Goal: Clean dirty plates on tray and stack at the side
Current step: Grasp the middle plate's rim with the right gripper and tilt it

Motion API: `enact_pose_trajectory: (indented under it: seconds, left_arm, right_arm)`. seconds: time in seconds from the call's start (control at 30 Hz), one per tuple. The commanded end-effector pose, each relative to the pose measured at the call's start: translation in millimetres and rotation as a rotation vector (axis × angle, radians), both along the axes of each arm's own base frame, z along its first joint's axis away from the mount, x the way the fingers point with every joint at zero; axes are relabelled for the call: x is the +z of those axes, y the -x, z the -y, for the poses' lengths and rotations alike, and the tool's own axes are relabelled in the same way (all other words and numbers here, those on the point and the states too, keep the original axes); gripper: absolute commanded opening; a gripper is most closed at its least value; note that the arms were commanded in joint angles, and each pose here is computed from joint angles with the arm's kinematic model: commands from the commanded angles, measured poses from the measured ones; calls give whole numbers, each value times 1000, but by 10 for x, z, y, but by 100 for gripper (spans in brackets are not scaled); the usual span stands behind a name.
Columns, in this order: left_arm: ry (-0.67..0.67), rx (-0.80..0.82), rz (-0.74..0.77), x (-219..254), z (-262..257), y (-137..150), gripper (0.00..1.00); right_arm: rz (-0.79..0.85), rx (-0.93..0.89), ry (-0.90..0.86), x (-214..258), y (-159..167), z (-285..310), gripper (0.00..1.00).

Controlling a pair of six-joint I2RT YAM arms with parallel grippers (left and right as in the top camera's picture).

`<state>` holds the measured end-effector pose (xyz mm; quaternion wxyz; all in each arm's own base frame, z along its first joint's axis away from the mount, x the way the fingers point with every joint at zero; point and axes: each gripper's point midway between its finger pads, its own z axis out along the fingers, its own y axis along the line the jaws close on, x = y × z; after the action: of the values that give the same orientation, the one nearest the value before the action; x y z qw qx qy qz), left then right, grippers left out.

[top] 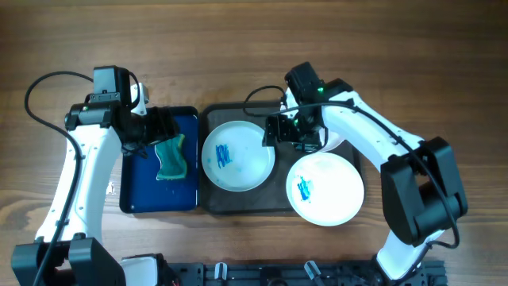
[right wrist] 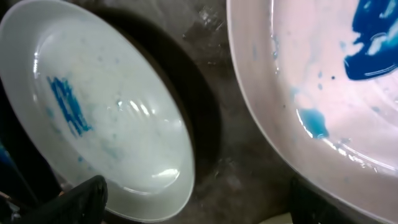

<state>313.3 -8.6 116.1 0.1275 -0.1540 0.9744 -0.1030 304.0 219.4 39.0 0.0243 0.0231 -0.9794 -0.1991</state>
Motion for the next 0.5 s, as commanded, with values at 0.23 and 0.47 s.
enact_pose_trajectory:
  seconds: [0.23, 0.47]
  left_arm:
    - [-7, -3, 11, 36, -15, -29, 77]
    - [-6, -2, 11, 36, -14, -28, 77]
  right_arm:
    - [-34, -10, -25, -181, 104, -9, 84]
    - [-21, 2, -92, -137, 77, -139, 76]
